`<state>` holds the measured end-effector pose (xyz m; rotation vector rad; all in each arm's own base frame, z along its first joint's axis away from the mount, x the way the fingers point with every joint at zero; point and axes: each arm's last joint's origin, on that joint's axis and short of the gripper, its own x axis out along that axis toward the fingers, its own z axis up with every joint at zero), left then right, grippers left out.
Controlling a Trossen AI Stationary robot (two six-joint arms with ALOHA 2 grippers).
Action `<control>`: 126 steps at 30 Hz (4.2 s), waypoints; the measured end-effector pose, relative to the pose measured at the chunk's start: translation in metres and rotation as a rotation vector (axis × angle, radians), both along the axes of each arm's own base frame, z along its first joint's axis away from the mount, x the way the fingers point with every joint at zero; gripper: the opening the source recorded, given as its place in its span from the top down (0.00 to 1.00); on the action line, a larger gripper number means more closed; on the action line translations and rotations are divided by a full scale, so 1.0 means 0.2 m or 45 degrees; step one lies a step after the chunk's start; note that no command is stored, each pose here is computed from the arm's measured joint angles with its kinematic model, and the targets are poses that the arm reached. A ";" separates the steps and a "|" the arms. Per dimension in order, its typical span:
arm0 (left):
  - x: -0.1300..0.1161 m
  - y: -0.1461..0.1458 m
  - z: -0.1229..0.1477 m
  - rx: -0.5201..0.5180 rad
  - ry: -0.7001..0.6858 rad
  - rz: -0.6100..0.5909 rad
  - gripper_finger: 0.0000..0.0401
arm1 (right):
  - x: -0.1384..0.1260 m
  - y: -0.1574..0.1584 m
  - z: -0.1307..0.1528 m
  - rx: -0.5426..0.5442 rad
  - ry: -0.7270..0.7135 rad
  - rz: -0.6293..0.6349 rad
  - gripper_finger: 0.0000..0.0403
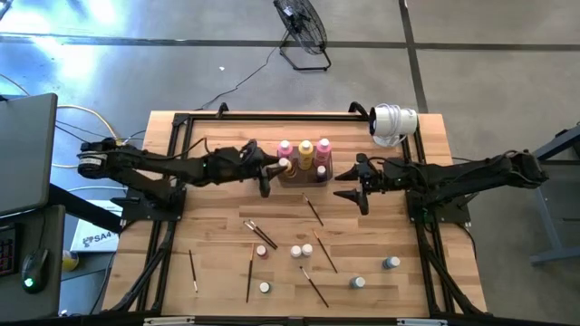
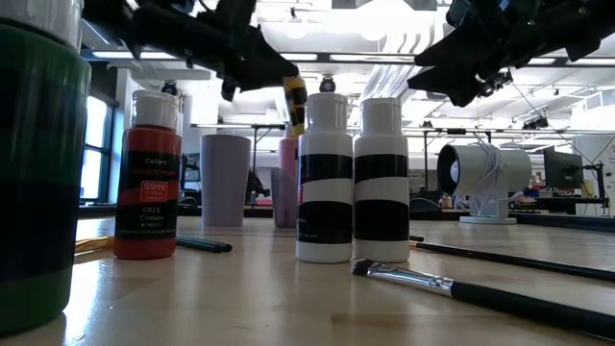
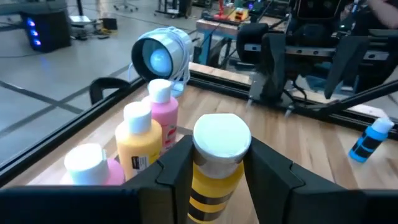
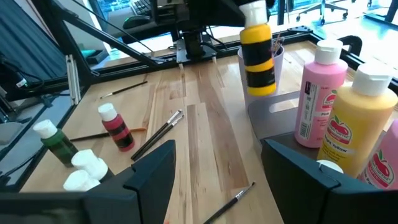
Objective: Pick & Place Paint Supplies
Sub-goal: Put the small yellow paint bottle into the gray bin
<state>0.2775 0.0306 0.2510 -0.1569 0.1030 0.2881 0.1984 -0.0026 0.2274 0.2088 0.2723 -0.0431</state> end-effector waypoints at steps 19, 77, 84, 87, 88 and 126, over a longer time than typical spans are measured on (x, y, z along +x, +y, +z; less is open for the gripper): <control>0.32 0.17 -0.11 -0.101 0.131 0.019 0.69 | -0.02 -0.01 -0.05 -0.012 0.131 -0.062 0.43; 0.45 0.03 -0.27 -0.037 0.197 0.333 0.71 | -0.06 0.00 -0.02 -0.050 0.120 0.023 0.74; 0.48 0.03 -0.35 -0.074 0.191 0.341 0.71 | -0.06 0.00 -0.02 -0.051 0.120 0.024 0.74; 0.51 0.02 -0.40 -0.085 0.198 0.339 0.71 | -0.06 0.00 -0.02 -0.050 0.120 0.024 0.74; 0.52 0.02 -0.40 -0.077 0.209 0.337 0.71 | -0.06 0.00 -0.02 -0.050 0.120 0.023 0.74; 0.60 0.03 -0.39 -0.052 0.294 0.331 0.65 | -0.06 0.00 -0.02 -0.032 0.120 0.018 0.74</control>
